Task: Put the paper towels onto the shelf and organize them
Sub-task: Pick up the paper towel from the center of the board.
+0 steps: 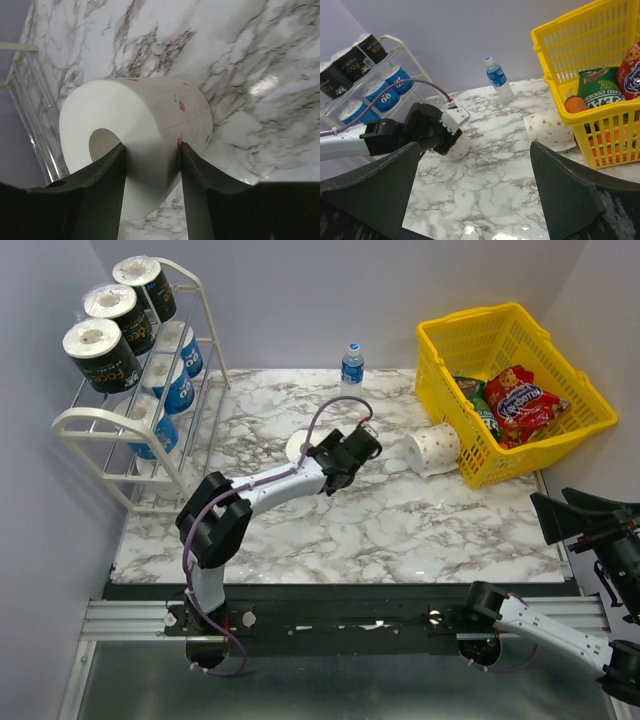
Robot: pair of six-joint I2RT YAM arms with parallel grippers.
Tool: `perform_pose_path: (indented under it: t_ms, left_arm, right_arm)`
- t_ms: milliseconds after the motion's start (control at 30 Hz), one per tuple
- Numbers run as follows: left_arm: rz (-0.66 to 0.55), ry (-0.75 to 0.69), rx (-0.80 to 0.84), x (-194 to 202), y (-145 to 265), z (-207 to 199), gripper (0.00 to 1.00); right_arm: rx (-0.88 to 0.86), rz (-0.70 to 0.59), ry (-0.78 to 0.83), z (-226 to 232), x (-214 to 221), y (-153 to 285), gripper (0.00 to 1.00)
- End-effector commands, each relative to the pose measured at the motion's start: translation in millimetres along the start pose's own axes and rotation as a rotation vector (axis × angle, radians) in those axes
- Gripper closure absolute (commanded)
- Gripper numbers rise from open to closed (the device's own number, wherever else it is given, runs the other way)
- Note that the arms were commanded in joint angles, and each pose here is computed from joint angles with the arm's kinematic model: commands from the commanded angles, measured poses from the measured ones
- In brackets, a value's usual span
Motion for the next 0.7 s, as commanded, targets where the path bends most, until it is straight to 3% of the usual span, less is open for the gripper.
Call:
perform_pose_path:
  t_ms: [0, 167, 667]
  left_arm:
    - [0.027, -0.009, -0.272, -2.7, -17.8, 67.6, 0.53]
    - [0.078, 0.074, -0.375, 5.3, -46.0, 121.6, 0.53]
    - [0.122, 0.115, -0.458, 16.9, -71.7, 177.9, 0.53]
  right_arm:
    - [0.024, 0.04, 0.058, 4.4, -0.2, -10.0, 0.0]
    - [0.048, 0.029, 0.06, 7.5, -9.9, -16.0, 0.0]
    - [0.072, 0.057, 0.089, 18.9, -15.8, -31.6, 0.0]
Point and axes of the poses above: each gripper's point midway between its finger pads, its own y axis back along the fingers, its own z axis along the line the jaws close on, x = y × z, the point moved 8 cm from there along y, back along the fingers, and after that the axes turned 14 degrees about y, right-handed, at the moved point
